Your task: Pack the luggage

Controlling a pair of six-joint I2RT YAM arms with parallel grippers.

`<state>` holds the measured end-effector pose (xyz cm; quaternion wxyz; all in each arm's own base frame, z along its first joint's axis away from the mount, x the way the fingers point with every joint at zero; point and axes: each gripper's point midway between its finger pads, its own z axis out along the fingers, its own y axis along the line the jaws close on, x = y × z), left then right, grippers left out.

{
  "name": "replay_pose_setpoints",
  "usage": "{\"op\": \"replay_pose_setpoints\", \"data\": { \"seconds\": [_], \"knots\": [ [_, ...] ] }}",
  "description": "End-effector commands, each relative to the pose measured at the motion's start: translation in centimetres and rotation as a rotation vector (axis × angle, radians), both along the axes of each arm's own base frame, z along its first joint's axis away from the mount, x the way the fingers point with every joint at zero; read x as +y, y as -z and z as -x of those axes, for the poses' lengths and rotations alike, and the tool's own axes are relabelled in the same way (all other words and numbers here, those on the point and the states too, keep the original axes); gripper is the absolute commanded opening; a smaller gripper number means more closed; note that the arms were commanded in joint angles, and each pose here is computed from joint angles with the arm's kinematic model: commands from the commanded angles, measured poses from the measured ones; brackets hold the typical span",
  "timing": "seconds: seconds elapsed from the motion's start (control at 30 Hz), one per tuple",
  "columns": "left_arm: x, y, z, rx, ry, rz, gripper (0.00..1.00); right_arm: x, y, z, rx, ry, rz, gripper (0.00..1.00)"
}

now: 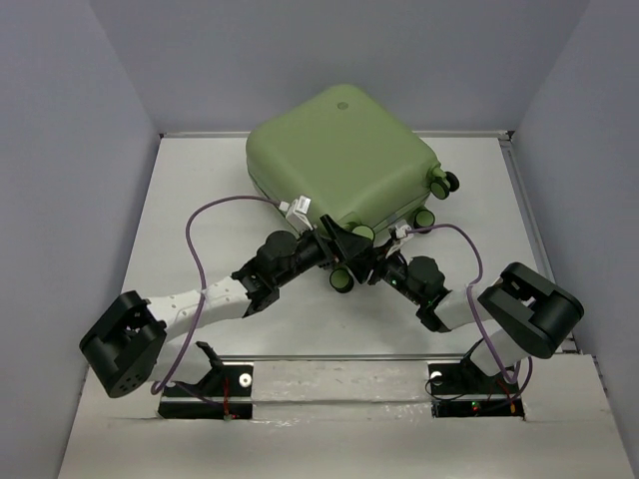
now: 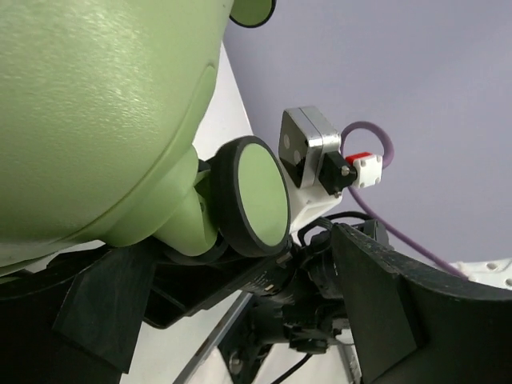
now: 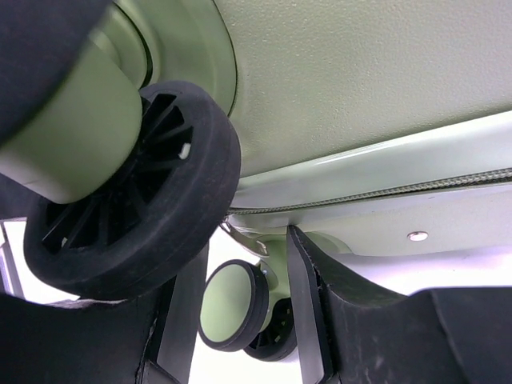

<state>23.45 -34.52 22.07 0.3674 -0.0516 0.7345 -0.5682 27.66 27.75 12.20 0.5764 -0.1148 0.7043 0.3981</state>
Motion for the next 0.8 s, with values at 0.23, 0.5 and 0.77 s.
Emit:
{"op": "replay_pose_setpoints", "data": {
  "seconds": [0.23, 0.5, 0.77],
  "knots": [
    [-0.6, -3.8, -0.8, 0.026, -0.070, 0.240, 0.87, -0.2, -4.7, -0.8, -0.154, 0.035, -0.092, 0.49],
    [-0.2, -4.1, -1.1, 0.048, -0.112, 0.313, 0.80, 0.0, -4.0, -0.4, -0.137, 0.025, -0.088, 0.49],
    [-0.7, -4.3, -0.9, 0.043, -0.091, 0.316, 0.49, -0.5, -2.7, 0.1, -0.109, 0.029, -0.068, 0.55]
  ]
}}
